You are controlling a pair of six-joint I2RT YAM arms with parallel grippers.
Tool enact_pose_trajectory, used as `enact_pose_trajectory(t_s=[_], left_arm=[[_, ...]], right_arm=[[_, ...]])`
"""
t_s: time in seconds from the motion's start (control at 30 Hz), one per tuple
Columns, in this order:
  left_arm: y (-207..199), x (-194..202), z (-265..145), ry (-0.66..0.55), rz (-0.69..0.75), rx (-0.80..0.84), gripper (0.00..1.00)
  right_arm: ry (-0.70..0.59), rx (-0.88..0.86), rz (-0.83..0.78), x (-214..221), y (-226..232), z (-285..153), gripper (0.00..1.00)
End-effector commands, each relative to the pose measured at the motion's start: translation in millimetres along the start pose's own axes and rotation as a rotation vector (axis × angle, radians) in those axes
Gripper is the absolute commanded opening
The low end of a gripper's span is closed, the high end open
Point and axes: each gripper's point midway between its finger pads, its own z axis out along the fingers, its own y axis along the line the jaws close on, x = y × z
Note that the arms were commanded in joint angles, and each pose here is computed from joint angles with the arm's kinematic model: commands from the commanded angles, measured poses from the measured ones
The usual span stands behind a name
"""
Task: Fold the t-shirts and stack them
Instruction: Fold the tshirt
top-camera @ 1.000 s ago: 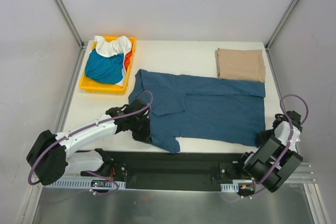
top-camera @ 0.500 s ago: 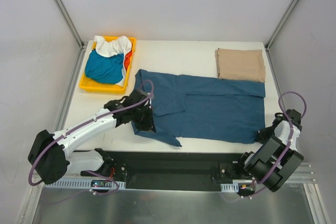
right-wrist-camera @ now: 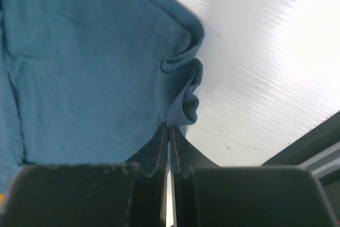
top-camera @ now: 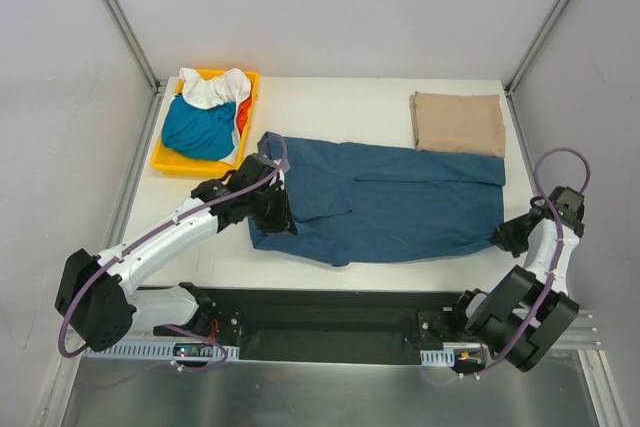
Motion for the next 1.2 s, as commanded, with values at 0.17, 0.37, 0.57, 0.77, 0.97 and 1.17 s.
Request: enact_pose_trajectory(t_s=[0.17, 0.37, 0.57, 0.77, 0.97, 1.17], left_arm=[[-10, -70, -19, -0.183, 0.068, 0.001, 0.00], [-6, -104, -26, -0.246, 0.074, -0.021, 0.00], [3, -130, -31, -0.299, 0.084, -0.066, 0.00], [4, -159, -27, -0.350, 0.076, -0.062, 0.00], [2, -196, -23, -0.399, 0.098, -0.081, 0.00], [20, -220, -16, -0.399, 0.054, -0.108, 0.00]], right_arm=[[0.027, -0.066, -0.149, -14, 45, -24, 0.01], [0.024, -0.044, -0.193, -27, 66, -28, 0.01], [0.019, -0.049, -0.179, -41, 83, -23, 0.01], [0.002, -0.048, -0.187, -52, 102, -18, 0.01], [0.010, -0.039, -0.199, -62, 119, -10, 0.01], [-0.008, 0.016, -0.189, -71, 122, 3, 0.01]])
